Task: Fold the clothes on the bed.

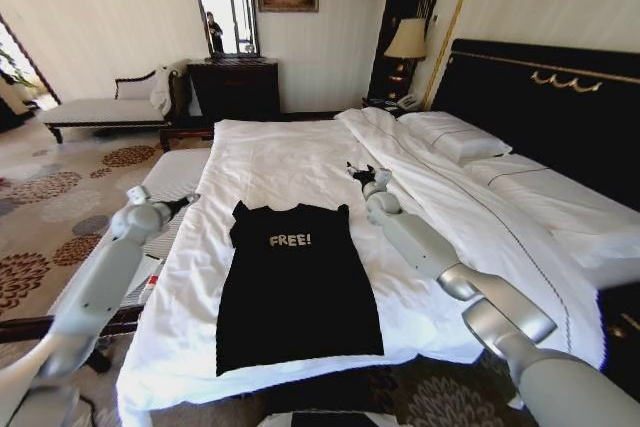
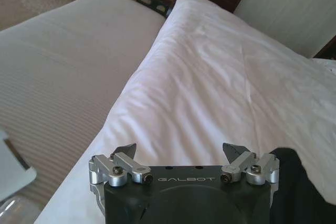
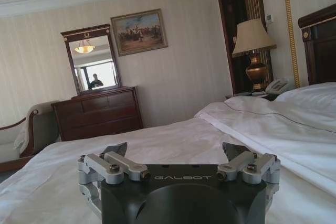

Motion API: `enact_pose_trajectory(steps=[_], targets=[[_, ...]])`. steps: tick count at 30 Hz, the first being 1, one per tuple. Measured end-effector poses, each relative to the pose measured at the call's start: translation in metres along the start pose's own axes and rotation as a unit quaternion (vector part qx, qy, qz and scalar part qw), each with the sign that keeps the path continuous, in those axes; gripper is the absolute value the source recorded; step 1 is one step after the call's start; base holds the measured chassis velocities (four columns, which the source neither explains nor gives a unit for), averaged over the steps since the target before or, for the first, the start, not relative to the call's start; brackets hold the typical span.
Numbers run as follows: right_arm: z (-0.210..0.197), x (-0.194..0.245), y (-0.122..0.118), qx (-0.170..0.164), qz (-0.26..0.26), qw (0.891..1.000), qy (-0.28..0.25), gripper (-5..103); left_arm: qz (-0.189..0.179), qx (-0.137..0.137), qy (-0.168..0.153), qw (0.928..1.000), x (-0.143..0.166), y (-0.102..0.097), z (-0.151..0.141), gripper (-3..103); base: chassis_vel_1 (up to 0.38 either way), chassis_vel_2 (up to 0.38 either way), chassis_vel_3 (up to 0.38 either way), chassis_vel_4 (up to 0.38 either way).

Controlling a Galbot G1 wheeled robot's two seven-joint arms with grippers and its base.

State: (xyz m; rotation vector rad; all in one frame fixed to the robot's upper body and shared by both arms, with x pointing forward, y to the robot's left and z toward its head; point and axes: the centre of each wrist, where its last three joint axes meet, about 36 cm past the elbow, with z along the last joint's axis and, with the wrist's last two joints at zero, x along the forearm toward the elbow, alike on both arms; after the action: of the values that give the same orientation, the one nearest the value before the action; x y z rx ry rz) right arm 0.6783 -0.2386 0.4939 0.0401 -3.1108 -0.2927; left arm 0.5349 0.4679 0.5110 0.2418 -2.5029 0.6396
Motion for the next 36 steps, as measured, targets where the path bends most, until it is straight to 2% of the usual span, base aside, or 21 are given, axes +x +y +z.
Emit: enact_pose_trajectory(steps=[1,2,4,8,12,20,27,30,31,35,36], targets=[[0.001,0.003,-0.003,0.0,0.003,1.0,0.0,98,-0.001,0.009,0.009,0.9999,0.001,0.006,0.011,98,0.0,0.0,0.0,0.0],[0.001,0.003,-0.003,0.0,0.003,1.0,0.0,98,-0.001,0.009,0.009,0.9999,0.001,0.006,0.011,98,0.0,0.0,0.0,0.0],[0.004,0.007,-0.005,-0.001,0.007,1.0,0.002,100,0.01,0.027,0.021,0.9994,0.002,0.01,0.031,99,0.0,0.0,0.0,0.0],[0.011,0.009,-0.004,-0.005,0.01,1.0,0.007,100,0.038,0.044,0.027,0.9979,-0.002,0.002,0.052,100,0.0,0.0,0.0,0.0],[0.023,0.011,-0.002,-0.007,0.015,1.0,0.016,100,0.078,0.064,0.031,0.9944,-0.019,-0.014,0.075,100,0.0,0.0,0.0,0.0],[0.023,0.009,-0.009,0.0,0.023,1.0,0.018,100,0.094,0.082,0.043,0.9913,-0.046,-0.034,0.091,100,0.0,0.0,0.0,0.0],[0.021,0.008,-0.01,0.002,0.022,1.0,0.02,100,0.092,0.086,0.049,0.9908,-0.059,-0.04,0.099,102,0.0,0.0,0.0,0.0],[0.022,0.008,-0.011,0.002,0.022,1.0,0.022,100,0.093,0.085,0.049,0.9907,-0.064,-0.042,0.102,87,0.0,0.0,0.0,0.0],[0.022,0.008,-0.011,0.002,0.022,1.0,0.022,100,0.093,0.085,0.049,0.9907,-0.064,-0.042,0.102,87,0.0,0.0,0.0,0.0],[0.023,0.008,-0.011,0.003,0.022,0.999,0.025,100,0.092,0.082,0.051,0.9911,-0.07,-0.044,0.107,73,0.0,0.0,0.0,0.0],[0.023,0.008,-0.011,0.003,0.022,0.999,0.025,100,0.092,0.082,0.051,0.9911,-0.07,-0.044,0.107,73,0.0,0.0,0.0,0.0]])
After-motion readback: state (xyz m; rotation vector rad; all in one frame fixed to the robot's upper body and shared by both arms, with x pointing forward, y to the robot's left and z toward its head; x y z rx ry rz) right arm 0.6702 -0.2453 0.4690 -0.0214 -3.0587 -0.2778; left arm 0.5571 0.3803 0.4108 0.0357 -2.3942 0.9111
